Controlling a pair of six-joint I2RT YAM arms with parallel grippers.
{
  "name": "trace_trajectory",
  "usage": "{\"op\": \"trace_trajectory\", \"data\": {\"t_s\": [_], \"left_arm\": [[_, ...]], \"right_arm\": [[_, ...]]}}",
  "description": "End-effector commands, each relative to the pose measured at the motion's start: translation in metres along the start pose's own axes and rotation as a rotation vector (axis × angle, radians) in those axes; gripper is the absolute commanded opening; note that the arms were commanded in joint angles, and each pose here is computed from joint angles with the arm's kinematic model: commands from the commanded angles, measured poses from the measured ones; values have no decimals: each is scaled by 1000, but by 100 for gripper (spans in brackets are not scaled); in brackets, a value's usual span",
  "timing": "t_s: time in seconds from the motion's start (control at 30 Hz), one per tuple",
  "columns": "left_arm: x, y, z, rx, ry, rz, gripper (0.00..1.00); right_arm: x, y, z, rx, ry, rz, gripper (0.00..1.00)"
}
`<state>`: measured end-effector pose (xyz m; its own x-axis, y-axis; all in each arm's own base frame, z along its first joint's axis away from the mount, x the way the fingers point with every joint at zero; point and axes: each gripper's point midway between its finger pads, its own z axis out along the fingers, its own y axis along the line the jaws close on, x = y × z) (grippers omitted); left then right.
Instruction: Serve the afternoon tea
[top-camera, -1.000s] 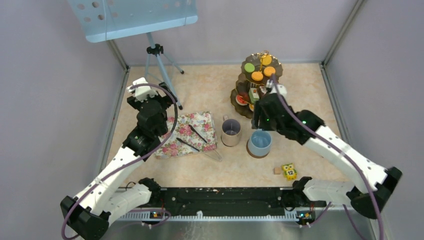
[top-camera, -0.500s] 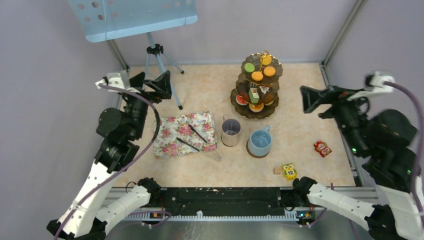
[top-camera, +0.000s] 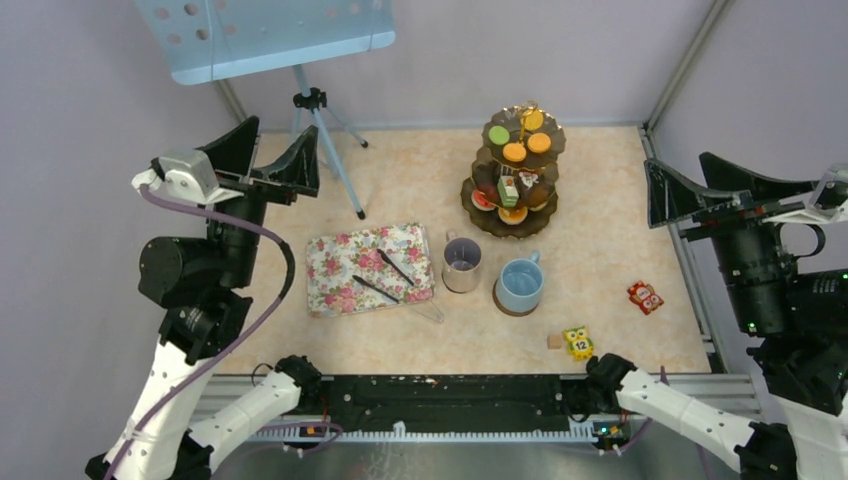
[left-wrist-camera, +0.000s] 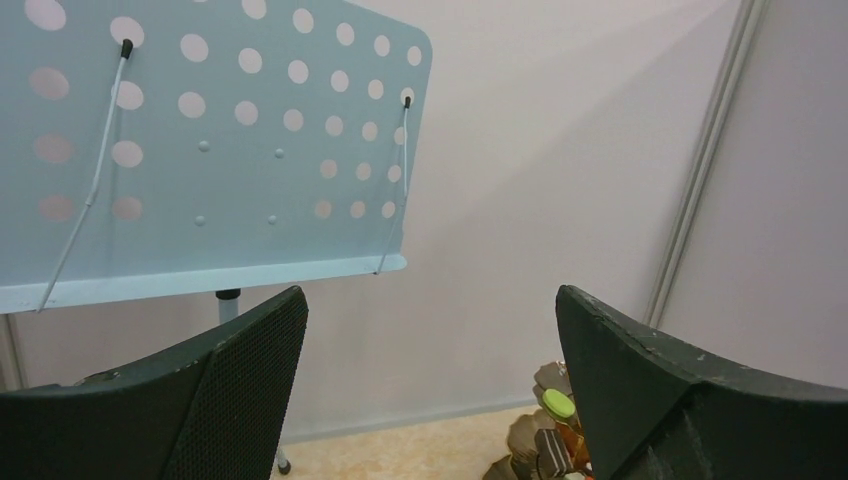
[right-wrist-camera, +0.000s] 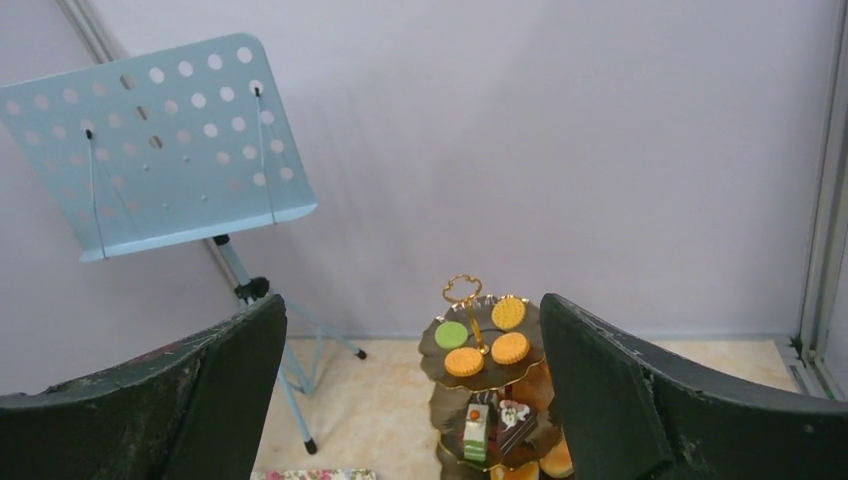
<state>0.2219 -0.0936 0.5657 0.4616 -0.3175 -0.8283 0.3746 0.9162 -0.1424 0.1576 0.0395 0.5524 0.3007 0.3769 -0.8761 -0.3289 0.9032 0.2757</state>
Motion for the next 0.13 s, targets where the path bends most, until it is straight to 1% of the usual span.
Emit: {"op": "trace_trajectory", "data": {"t_s": [0.0,0.1], "left_arm": [[-23,0,-2,11,-53,47,99],[-26,1,-2,8,-63,55,99]], "right_arm": [[-3,-4,1,21,-25,-10,95],[0,-13,0,67,-25,-7,95]]}}
